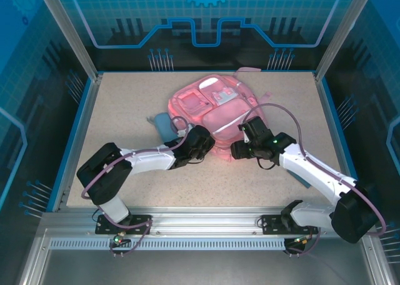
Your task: Pack books, pencil case, and school supplies into a backpack
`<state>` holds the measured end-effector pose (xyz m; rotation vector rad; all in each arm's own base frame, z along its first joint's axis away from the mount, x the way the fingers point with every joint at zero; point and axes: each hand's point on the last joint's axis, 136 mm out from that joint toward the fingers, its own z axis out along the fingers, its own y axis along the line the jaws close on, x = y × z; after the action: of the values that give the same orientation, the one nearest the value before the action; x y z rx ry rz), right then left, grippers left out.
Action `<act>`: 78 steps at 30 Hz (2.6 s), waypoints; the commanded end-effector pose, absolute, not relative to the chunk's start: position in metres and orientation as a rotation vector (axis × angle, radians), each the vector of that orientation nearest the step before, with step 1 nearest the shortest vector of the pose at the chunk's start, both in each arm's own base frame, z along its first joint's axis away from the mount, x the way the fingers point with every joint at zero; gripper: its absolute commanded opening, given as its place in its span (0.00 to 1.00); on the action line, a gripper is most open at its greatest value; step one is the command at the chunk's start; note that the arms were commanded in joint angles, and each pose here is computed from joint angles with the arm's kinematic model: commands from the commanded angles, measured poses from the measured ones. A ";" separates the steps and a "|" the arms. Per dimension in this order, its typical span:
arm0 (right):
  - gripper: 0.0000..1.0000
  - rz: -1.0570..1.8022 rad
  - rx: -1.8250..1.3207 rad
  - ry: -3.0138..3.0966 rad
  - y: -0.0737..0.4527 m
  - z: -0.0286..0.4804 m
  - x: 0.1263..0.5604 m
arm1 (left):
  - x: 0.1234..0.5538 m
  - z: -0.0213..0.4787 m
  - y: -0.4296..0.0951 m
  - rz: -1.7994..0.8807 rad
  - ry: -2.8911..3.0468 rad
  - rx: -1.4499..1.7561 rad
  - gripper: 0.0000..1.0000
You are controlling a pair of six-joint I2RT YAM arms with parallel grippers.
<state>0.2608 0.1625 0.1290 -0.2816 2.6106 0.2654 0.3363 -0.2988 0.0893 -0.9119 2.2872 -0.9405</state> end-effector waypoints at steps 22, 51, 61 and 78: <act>0.44 0.185 -0.176 2.470 0.194 0.099 0.278 | 0.370 0.209 -0.315 -1.072 2.138 -0.561 0.00; 0.07 0.023 -0.199 2.449 0.180 0.083 0.288 | 0.371 0.198 -0.309 -1.040 2.146 -0.597 0.00; 0.00 -0.115 -0.137 2.460 0.128 0.092 0.266 | 0.376 0.170 -0.265 -0.897 2.166 -0.630 0.00; 0.00 0.662 -0.617 2.479 0.255 0.125 0.269 | 0.339 0.146 -0.187 -0.729 2.206 -0.741 0.48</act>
<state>0.2704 0.2058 0.0973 -0.4691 2.5651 0.4064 0.3523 -0.2219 0.1458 -0.6968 2.2164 -0.8709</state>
